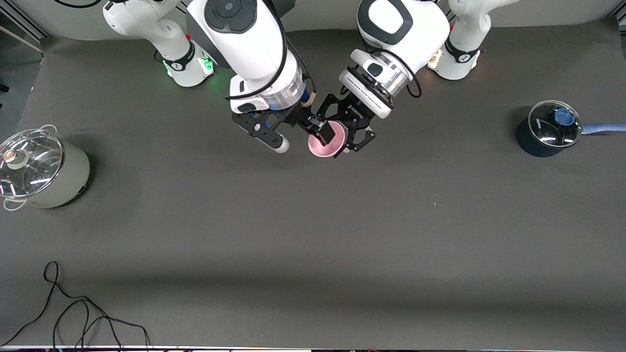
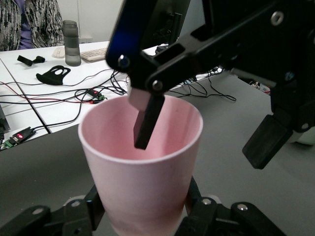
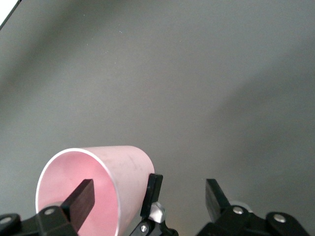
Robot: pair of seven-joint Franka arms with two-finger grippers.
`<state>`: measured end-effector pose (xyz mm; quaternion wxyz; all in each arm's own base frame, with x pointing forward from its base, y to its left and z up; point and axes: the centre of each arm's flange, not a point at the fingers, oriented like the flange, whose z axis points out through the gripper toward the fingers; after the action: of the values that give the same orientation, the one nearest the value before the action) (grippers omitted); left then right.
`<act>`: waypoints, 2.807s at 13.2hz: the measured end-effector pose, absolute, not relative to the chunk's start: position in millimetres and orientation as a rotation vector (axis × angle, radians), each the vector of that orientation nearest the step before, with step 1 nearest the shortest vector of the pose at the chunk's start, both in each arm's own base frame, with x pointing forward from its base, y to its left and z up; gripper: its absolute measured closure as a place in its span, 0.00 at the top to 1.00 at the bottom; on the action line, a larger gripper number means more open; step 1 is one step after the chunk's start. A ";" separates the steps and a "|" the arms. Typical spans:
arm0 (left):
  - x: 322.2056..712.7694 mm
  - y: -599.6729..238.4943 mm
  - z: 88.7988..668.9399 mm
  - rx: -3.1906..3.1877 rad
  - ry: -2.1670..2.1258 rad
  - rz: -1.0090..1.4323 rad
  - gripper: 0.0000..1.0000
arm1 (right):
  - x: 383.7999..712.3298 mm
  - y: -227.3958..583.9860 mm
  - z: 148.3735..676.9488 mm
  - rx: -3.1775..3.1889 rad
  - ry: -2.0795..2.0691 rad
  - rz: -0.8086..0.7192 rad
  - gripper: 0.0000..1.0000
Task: Transfer pink cup from left to right arm
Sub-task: 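Close the right gripper on the pink cup's rim side, then carry the cup away with the right gripper while the left gripper opens and withdraws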
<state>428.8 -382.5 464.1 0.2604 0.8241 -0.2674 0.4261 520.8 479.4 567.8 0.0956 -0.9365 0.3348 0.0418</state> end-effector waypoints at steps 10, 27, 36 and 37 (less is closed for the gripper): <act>427.2 -384.9 464.6 2.227 -0.755 1.165 0.66 | 522.7 480.2 571.6 -2.762 0.984 0.105 0.08; 472.5 -334.0 453.6 2.337 -0.626 1.219 1.00 | 535.5 333.1 682.2 -2.866 0.718 0.073 0.05; 580.1 -156.8 426.6 2.382 -0.428 1.298 1.00 | 573.7 76.8 643.2 -3.063 0.214 0.237 0.05; 587.7 -138.2 422.9 2.353 -0.437 1.297 1.00 | 580.3 61.1 624.5 -3.073 0.216 0.244 0.05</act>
<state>587.7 -138.2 422.9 0.2083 0.8454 -0.1571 0.4661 580.3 61.1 624.5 0.0255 -0.9941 0.0699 0.0788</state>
